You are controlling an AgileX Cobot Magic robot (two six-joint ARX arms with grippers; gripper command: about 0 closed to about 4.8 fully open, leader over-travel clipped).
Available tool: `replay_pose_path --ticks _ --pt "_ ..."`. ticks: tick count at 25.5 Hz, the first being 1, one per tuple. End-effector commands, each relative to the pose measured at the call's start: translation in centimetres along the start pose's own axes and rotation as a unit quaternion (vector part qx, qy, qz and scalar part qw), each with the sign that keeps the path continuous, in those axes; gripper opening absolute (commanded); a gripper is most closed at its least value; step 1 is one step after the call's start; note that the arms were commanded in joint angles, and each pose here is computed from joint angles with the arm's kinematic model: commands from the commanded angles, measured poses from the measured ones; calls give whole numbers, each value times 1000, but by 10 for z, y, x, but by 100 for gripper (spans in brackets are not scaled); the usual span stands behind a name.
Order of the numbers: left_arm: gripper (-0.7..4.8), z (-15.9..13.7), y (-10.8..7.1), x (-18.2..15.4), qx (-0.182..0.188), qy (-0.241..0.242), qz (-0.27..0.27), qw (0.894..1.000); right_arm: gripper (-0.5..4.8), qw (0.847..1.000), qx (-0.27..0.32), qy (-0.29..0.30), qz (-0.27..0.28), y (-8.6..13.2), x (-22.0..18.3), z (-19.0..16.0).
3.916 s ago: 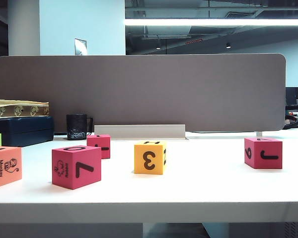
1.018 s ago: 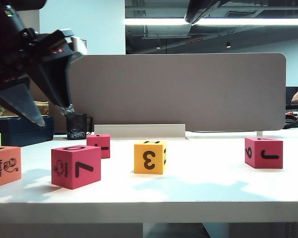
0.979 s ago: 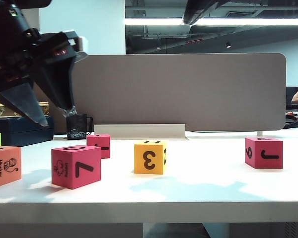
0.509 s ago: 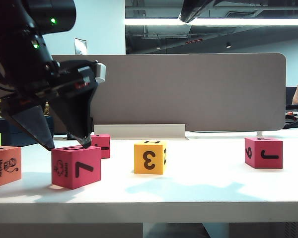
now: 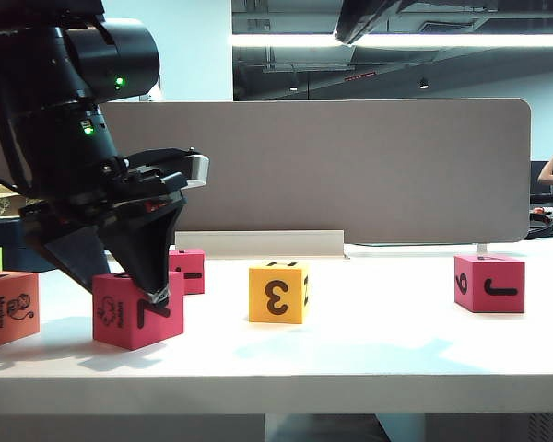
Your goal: Select the appropriate blocks from the scattered letter blocks on the table and arrange them in a row to spell out "ALOHA".
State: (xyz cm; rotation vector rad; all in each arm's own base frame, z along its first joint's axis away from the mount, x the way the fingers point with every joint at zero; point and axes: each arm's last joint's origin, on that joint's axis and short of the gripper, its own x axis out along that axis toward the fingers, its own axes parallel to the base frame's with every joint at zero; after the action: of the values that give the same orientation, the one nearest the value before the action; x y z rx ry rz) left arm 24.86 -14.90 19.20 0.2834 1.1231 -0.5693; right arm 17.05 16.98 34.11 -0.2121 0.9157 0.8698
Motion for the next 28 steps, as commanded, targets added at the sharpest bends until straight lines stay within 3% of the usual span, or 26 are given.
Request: replay_pose_path --ticks 1,6,15,19,28 --pt "334 5 -4 0 4 -22 -5 1000 -5 1000 -5 -10 0 1 -3 2" --pt "331 14 -10 7 -6 -61 -7 998 -5 1000 -4 -9 0 1 -2 2" --pt "326 18 -7 17 -7 -54 15 998 -5 1000 -3 -3 -13 0 -2 1" --pt "215 22 -7 15 -2 -64 18 998 -5 1000 -3 -3 -13 0 -2 1" --pt "209 34 -8 8 0 -93 17 996 -5 1000 -3 -3 -13 0 -2 1"
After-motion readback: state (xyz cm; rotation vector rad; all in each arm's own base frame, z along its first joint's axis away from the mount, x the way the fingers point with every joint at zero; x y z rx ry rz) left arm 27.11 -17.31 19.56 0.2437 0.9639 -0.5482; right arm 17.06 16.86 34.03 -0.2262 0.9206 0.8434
